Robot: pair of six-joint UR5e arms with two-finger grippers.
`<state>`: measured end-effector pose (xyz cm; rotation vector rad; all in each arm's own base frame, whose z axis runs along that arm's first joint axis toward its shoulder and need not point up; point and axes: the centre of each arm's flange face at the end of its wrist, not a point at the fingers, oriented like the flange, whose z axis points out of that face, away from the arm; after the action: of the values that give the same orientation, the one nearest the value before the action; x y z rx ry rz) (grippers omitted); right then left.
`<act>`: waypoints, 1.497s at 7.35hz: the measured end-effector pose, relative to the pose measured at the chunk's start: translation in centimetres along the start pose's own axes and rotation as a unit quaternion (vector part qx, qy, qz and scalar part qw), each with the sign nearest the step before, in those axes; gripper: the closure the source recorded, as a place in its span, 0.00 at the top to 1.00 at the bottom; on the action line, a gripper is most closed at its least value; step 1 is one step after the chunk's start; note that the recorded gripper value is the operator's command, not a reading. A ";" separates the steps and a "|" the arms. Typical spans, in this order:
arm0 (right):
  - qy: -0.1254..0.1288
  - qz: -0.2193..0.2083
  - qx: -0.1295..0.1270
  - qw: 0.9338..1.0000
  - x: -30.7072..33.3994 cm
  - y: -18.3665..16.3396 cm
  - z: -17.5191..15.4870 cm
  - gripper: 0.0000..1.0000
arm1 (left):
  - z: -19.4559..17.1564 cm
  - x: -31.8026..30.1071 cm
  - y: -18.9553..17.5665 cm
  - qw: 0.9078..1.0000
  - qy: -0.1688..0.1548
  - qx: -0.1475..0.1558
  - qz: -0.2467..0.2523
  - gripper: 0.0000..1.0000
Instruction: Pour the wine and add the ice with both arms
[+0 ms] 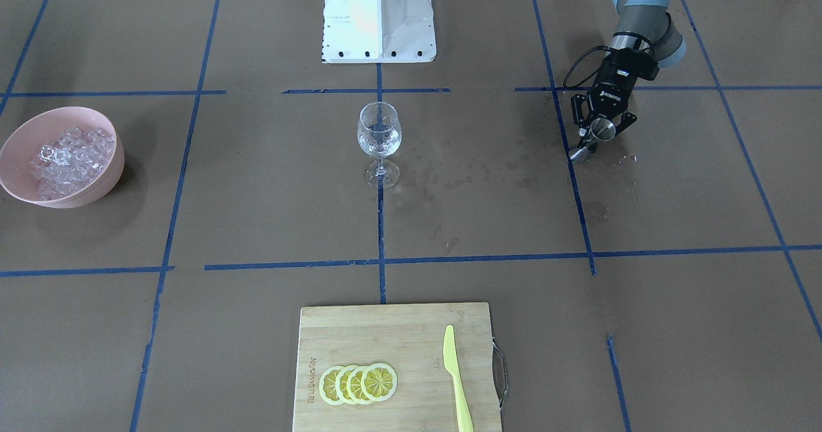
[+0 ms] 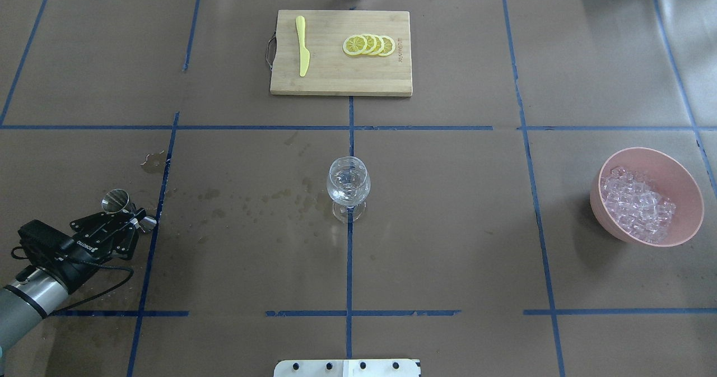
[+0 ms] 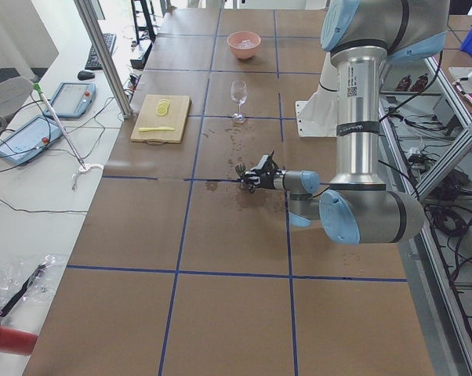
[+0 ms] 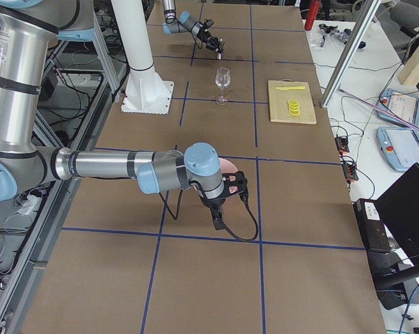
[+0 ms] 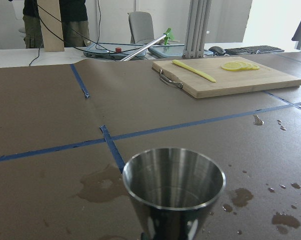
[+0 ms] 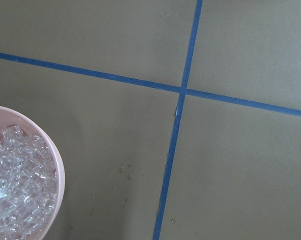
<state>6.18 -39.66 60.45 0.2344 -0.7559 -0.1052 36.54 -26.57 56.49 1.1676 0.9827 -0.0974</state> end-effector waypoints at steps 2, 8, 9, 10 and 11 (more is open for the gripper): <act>0.000 0.000 0.000 1.000 0.0 0.0 0.0 1.00 | 0.0 0.0 -0.1 1.000 0.000 0.001 0.024 0.03; 0.000 0.000 0.000 1.000 0.0 0.0 0.0 1.00 | 0.0 0.0 0.2 0.999 0.000 -0.002 0.039 0.43; 0.000 0.000 0.000 1.000 0.0 0.0 0.0 1.00 | 0.0 0.0 0.1 0.999 0.000 -0.002 0.039 0.47; 0.000 -0.001 0.001 1.000 0.0 0.0 0.0 1.00 | 0.0 0.0 0.2 0.999 0.000 -0.002 0.039 0.55; 0.000 -0.001 0.001 1.000 0.0 0.0 0.0 1.00 | 0.0 0.0 0.2 0.999 0.000 -0.002 0.039 0.93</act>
<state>6.18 -39.67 60.39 0.2366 -0.7558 -0.1061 36.63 -26.52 56.62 1.2013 0.9367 -0.0337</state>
